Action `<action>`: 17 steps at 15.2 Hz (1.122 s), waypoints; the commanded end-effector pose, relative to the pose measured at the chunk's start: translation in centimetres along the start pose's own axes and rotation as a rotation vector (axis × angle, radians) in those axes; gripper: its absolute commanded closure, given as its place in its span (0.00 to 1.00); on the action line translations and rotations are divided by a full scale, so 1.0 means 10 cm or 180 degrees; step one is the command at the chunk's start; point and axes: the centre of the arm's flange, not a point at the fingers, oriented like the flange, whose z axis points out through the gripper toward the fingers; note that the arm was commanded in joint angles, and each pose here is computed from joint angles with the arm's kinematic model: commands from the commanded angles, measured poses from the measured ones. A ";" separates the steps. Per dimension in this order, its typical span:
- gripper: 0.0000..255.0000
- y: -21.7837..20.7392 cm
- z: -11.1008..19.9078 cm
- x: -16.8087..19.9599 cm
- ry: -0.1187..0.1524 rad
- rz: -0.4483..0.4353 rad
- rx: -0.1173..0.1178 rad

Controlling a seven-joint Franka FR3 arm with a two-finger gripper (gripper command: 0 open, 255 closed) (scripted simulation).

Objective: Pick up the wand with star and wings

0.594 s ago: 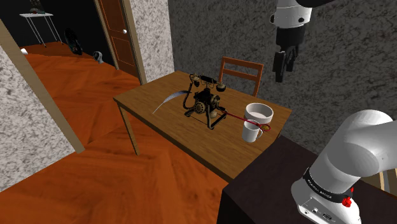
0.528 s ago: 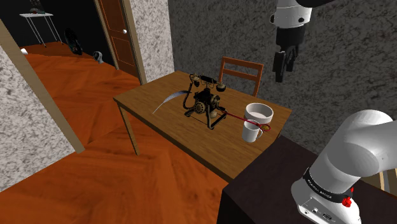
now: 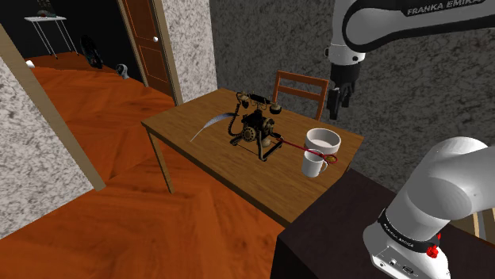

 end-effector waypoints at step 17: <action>0.00 0.54 1.97 1.17 0.0196 -0.0147 0.0217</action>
